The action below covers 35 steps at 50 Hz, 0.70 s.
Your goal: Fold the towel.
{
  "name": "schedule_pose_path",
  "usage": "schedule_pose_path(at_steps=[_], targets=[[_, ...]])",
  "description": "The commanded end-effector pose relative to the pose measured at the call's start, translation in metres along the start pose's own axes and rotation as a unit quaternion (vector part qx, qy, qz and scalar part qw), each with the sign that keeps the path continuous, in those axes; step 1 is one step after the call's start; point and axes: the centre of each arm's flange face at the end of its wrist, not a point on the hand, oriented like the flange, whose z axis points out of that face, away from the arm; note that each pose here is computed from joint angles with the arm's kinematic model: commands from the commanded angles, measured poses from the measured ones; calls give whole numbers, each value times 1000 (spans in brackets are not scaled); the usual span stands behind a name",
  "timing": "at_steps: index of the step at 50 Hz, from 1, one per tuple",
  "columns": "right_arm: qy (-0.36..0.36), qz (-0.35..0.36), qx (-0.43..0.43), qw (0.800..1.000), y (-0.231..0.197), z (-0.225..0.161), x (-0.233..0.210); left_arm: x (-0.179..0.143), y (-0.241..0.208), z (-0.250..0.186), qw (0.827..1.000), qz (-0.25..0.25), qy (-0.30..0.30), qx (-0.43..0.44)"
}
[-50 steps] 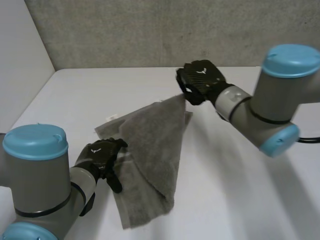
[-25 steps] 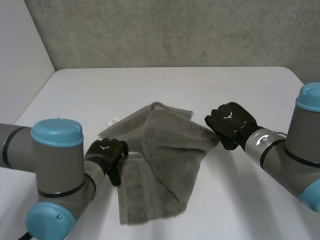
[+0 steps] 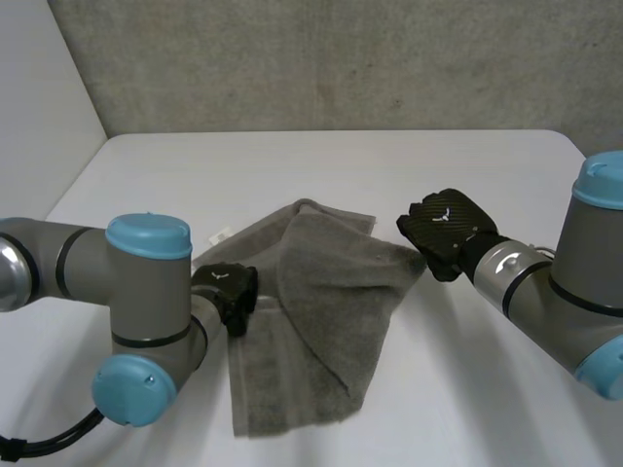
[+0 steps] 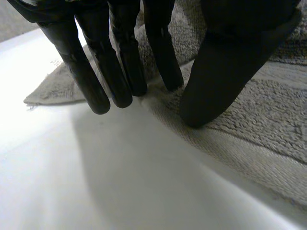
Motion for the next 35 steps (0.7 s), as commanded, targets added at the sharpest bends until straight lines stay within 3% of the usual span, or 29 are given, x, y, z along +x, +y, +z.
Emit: schedule_pose_path(at_steps=[1,13,21,23,24,26,27,28,29,31,32,34,35], targets=[[-1,-1,1,1000,0,4,-1,1,3,-1,1000,1,2,-15],[2,-3,4,1000,-1,9,1,0,0,-1,1000,3,-3,-10],[37,-20,53,998,-29,23,25,-5,-58,0,996,32,-17,79],[86,-36,117,989,-61,30,51,-13,-112,-6,984,54,-37,164],[87,-36,117,989,-61,30,51,-13,-113,-6,984,54,-37,164],[170,-51,203,963,-97,32,82,-25,-173,-20,962,58,-64,259],[170,-51,204,963,-98,32,83,-25,-173,-20,962,58,-64,259],[218,-52,249,942,-115,30,98,-36,-202,-29,947,49,-86,305],[219,-52,249,942,-115,30,98,-36,-202,-29,947,49,-86,306],[303,-42,321,896,-143,16,123,-64,-250,-53,909,20,-143,390],[304,-42,321,896,-143,16,123,-64,-250,-53,909,19,-143,391],[324,-38,321,889,-146,7,128,-84,-274,-79,879,1,-182,440],[325,-38,321,889,-146,7,128,-84,-274,-79,879,1,-183,440]])
